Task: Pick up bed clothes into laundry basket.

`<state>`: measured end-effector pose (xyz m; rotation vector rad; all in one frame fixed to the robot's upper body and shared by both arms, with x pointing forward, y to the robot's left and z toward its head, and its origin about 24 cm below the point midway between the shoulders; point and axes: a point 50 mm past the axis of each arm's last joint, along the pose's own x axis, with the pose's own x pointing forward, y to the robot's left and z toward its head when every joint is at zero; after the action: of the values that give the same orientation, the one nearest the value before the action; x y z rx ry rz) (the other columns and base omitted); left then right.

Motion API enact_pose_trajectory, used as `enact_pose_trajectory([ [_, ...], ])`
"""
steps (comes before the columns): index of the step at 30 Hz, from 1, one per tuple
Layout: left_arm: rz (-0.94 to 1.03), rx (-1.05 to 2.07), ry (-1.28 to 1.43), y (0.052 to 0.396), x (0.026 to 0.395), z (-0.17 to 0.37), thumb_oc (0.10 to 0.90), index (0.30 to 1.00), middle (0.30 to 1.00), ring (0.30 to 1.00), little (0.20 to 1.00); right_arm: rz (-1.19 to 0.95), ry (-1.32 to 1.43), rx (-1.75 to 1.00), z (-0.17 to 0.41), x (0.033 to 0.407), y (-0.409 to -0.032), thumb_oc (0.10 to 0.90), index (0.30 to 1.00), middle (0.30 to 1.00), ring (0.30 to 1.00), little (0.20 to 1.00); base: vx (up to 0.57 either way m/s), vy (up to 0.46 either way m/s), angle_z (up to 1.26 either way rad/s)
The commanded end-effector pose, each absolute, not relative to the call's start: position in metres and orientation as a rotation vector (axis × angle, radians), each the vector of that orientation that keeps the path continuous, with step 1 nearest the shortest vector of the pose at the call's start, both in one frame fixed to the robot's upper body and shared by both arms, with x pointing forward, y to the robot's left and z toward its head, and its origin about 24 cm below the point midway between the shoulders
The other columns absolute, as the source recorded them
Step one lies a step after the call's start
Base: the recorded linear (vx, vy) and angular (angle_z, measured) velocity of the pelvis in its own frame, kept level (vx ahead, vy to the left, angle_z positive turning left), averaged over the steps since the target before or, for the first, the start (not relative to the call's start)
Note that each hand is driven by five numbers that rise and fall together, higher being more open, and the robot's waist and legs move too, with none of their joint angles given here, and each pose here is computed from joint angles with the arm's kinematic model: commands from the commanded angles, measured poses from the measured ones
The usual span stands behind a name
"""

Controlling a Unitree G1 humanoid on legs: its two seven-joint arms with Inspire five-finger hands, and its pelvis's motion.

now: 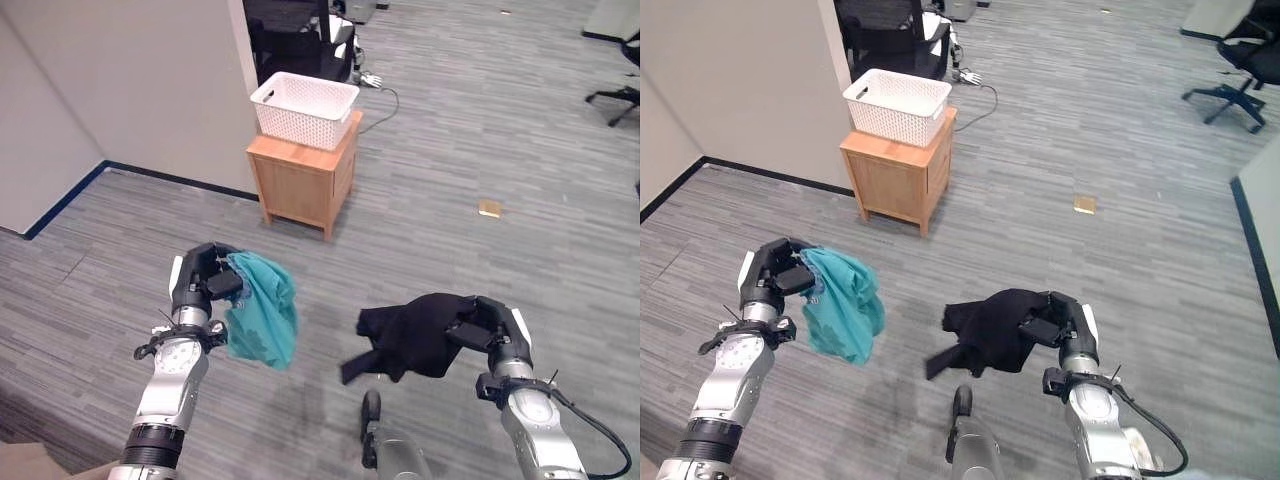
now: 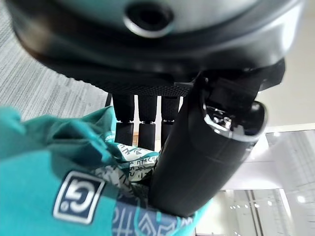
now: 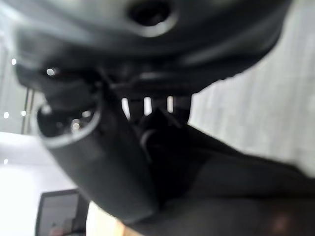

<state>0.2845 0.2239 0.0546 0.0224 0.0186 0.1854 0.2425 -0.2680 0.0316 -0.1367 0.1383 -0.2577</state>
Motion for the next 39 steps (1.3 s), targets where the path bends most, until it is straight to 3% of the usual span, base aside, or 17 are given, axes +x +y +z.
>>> enact_pose_trajectory([
  [1, 0.120, 0.064, -0.335, 0.220, 0.303, 0.131, 0.400, 0.300, 0.300, 0.300, 0.300, -0.226, -0.198, -0.136, 0.097, 0.264, -0.260, 0.400, 0.300, 0.300, 0.300, 0.300, 0.29, -0.455, 0.12],
  [9, 0.061, 0.015, -0.345, 0.206, 0.308, 0.136, 0.400, 0.300, 0.300, 0.300, 0.300, -0.244, -0.207, -0.099, 0.098, 0.264, -0.262, 0.400, 0.300, 0.300, 0.300, 0.300, 0.31, -0.204, 0.07],
  [20, 0.043, 0.077, -0.330, 0.209, 0.301, 0.131, 0.400, 0.300, 0.300, 0.300, 0.300, -0.211, -0.172, -0.107, 0.089, 0.266, -0.254, 0.400, 0.300, 0.300, 0.300, 0.300, 0.37, 0.087, -0.18],
  [31, -0.062, 0.066, -0.338, 0.181, 0.307, 0.137, 0.400, 0.300, 0.300, 0.300, 0.300, -0.163, -0.215, -0.124, 0.098, 0.276, -0.232, 0.400, 0.300, 0.300, 0.300, 0.300, 0.33, 0.202, 0.05],
  [39, -0.107, 0.077, -0.292, 0.178, 0.302, 0.125, 0.400, 0.300, 0.300, 0.300, 0.300, -0.228, -0.134, -0.143, 0.081, 0.258, -0.254, 0.400, 0.300, 0.300, 0.300, 0.300, 0.34, -0.069, 0.13],
])
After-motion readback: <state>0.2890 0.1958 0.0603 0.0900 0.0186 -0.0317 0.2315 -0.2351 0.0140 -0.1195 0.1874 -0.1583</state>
